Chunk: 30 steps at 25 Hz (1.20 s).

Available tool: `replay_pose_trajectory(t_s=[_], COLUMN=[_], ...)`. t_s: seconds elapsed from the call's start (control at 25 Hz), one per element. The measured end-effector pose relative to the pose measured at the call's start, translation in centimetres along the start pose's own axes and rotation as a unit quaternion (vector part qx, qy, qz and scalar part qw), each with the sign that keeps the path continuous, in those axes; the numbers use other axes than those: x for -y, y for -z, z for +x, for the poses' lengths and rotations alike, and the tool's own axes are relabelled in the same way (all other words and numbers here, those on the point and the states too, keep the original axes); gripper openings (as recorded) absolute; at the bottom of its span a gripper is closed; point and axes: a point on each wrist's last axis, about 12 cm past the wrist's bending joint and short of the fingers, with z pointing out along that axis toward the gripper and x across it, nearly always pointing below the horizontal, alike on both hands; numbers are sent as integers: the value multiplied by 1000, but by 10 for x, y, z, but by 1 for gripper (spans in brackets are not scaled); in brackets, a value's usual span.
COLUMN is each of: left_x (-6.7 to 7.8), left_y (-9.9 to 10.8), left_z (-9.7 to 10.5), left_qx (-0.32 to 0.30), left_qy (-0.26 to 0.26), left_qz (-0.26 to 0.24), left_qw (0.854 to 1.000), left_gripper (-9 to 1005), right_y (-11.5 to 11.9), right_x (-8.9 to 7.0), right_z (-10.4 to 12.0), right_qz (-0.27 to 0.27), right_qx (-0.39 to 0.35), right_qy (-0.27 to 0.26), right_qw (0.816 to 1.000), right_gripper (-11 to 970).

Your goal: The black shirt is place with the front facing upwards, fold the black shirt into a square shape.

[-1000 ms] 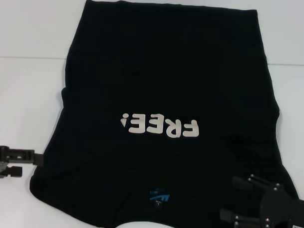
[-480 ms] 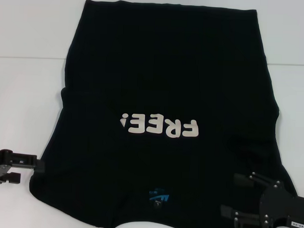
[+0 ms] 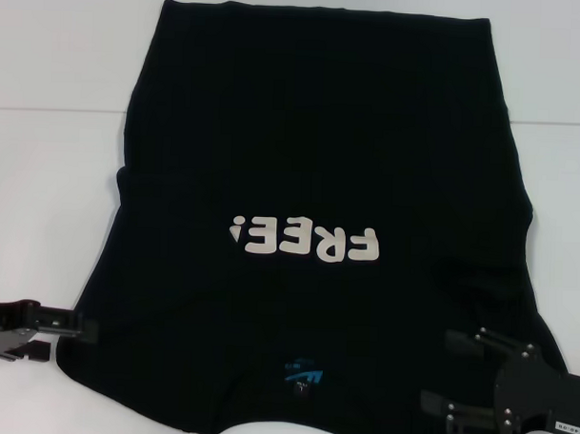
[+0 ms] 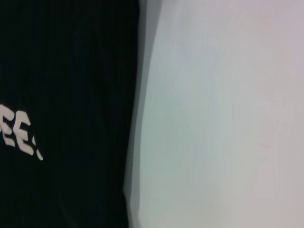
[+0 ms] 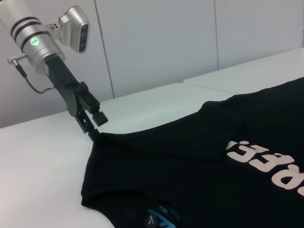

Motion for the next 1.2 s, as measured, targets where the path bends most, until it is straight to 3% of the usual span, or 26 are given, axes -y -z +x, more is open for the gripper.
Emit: replay_pose_trajectory(t_s=[1.2], left_x=[14], left_y=[-16], left_z=[-9], left_qx=[-18], left_qy=[-33], left_qz=[-15], left_qw=[999], left_gripper=[865], right_y=[-5], right_x=[4], right_z=[-6], right_qz=[-3], right_qx=[7], right_qy=[6], right_qw=[1000], right_gripper=[913])
